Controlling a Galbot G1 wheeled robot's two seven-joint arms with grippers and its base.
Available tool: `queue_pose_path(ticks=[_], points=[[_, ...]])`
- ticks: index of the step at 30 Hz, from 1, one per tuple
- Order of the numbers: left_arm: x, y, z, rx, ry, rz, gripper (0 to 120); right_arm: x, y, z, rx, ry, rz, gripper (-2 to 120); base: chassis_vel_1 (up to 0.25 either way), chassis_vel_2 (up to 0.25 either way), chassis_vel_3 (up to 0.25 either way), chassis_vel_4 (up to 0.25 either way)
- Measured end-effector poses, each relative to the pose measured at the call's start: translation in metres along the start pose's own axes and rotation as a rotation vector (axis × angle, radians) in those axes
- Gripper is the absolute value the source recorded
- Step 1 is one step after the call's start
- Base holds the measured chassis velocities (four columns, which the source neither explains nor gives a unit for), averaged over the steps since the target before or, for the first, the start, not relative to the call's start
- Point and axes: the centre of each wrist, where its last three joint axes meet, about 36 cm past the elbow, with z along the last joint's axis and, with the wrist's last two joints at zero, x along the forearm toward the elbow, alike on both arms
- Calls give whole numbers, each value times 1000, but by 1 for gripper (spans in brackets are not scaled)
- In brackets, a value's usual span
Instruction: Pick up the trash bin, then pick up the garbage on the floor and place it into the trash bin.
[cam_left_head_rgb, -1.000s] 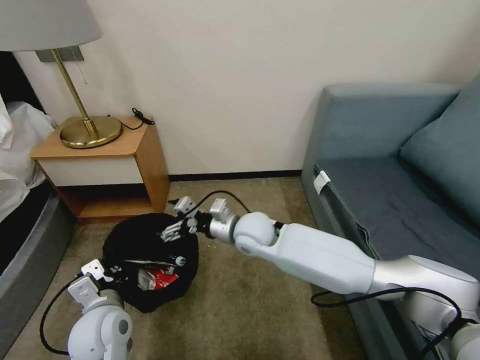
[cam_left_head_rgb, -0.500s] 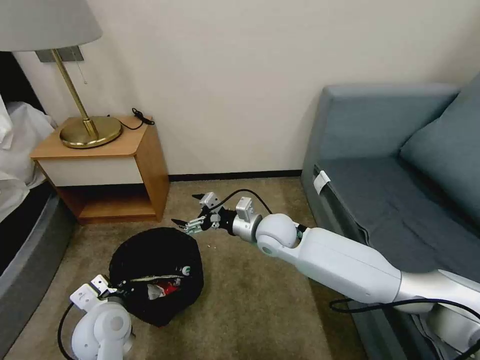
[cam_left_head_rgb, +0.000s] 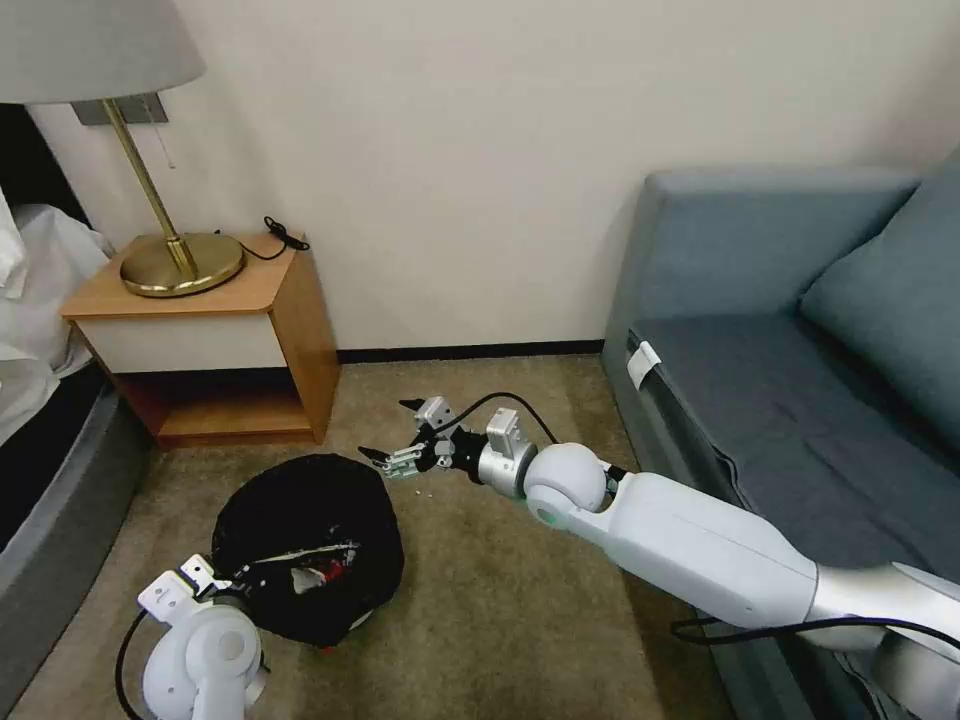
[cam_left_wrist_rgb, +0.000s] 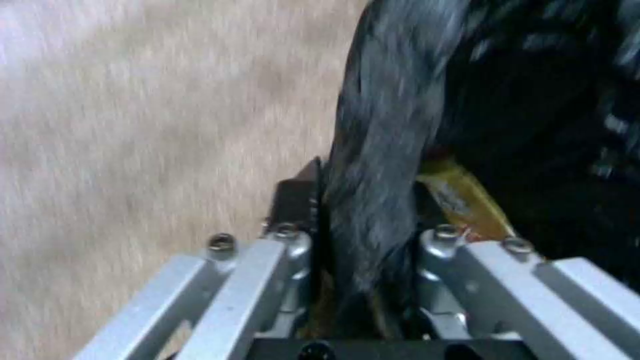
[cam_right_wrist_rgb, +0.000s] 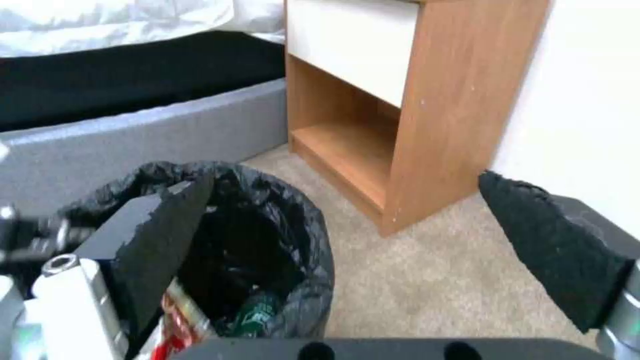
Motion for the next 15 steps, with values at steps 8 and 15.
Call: queue_pose_path(ticks=[8,15], points=[[6,14,6,-171,-357,174,63,21,3,8,-57,-21,60,100,0,0,0,0],[12,24,7,-314,-545,385,86,51,4,-16,-98,-166,180,100,0,0,0,0]])
